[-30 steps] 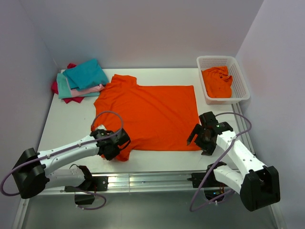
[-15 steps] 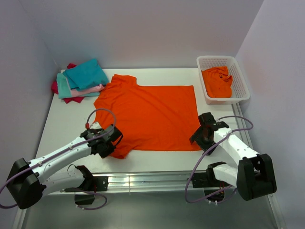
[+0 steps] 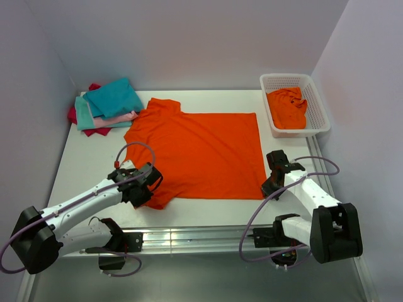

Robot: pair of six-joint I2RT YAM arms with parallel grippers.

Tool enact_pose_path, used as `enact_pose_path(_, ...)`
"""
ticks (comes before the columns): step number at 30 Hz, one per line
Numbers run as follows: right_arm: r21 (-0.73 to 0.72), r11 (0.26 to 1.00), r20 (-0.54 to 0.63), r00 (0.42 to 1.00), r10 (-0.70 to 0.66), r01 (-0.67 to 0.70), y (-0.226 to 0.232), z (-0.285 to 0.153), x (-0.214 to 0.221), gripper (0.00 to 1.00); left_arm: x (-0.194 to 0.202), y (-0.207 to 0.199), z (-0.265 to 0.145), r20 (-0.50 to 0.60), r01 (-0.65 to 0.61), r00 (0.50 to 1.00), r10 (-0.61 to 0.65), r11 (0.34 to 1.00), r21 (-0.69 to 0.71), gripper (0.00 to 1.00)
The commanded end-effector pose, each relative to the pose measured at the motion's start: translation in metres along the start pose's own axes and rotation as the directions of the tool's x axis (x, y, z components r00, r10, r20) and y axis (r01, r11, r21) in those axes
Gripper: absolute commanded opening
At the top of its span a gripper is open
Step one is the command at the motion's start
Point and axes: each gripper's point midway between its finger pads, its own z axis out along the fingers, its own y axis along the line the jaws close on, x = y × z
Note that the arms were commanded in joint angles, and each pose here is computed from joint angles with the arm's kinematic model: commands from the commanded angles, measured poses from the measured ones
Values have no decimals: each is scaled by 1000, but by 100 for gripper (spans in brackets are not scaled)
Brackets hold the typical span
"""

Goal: Fold and stack the t-shirts
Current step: Flatten the tshirt out, then fold the tshirt

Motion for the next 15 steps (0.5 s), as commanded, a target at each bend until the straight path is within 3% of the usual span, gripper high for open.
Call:
enact_pose_path(1, 1, 1000, 46, 999, 28, -28, 2, 8, -10, 9, -11, -9, -6, 29, 2, 1000, -3, 1000, 25, 11)
enact_pose_path(3, 13, 1000, 43, 999, 20, -21, 1, 8, -11, 0, -13, -9, -7, 32, 7, 999, -7, 1000, 20, 11)
enact_pose_path(15, -19, 1000, 39, 999, 21, -21, 6, -29, -16, 0, -28, -14, -49, 11, -18, 1000, 18, 1000, 9, 4)
